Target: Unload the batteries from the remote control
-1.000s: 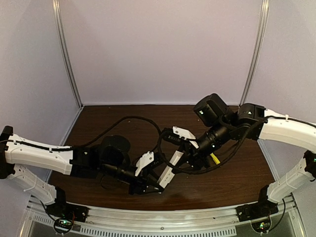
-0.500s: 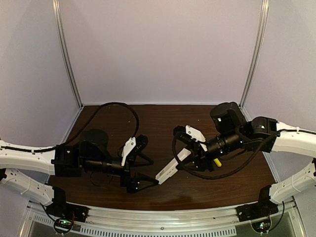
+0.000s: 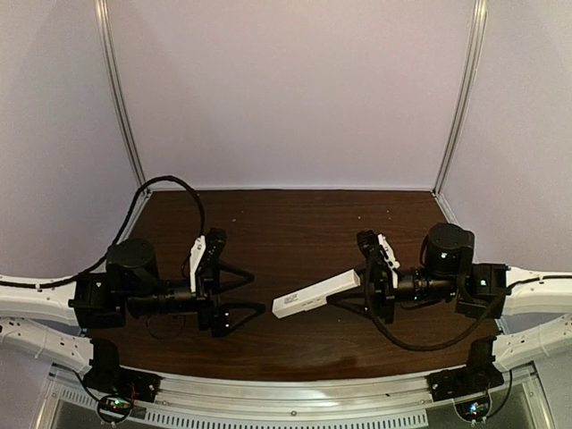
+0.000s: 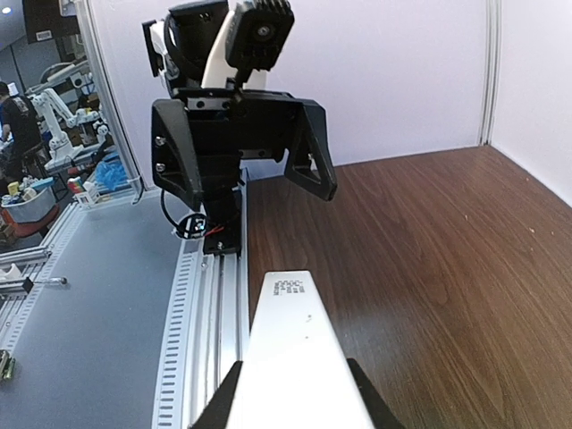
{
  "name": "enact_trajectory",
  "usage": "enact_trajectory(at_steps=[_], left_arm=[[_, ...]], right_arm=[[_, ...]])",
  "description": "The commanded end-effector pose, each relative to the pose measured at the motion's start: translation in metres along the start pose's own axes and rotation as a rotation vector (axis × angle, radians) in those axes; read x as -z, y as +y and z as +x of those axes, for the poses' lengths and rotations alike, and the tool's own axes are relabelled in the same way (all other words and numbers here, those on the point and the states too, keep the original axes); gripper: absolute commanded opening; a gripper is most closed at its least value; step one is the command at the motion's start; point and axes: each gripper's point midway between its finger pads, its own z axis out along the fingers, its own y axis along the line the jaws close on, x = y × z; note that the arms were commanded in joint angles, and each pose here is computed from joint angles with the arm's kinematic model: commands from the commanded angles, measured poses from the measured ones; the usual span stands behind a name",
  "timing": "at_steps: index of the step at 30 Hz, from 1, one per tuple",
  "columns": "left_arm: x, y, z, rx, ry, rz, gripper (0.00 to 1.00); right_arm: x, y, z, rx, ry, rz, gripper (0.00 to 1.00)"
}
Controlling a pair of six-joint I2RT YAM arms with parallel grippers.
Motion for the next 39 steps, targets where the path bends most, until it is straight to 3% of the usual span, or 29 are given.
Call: enact_trajectory(at_steps=[1,7,15,20,30,39], left_arm=[[0.012,0.001,-0.020,0.043,-0.107,-0.007,0.90],[0.024,-0.017,-0.024,-0.017,-0.175,0.101,0.97],[0.030,-0.032,-0.021,-0.093,-0.215,0.197,0.96],[0.027,-0.029,-0.019,-0.106,-0.210,0.184,0.92],[0.023,-0.026,-0.017,-0.104,-0.206,0.171,0.69],[0.033,-0.034,-0.021,-0.103,-0.247,0.215,0.67]], right_arm=[[0.011,0.017,-0.051,0.087,-0.248,-0.078,0.00],[0.009,0.016,-0.066,0.038,-0.330,-0.087,0.00],[0.004,0.016,-0.077,-0.153,-0.446,-0.170,0.00],[-0.001,0.025,-0.075,-0.204,-0.476,-0.233,0.00],[-0.017,0.041,-0.070,-0.186,-0.455,-0.279,0.00],[-0.034,0.046,-0.065,-0.172,-0.451,-0.275,0.00]])
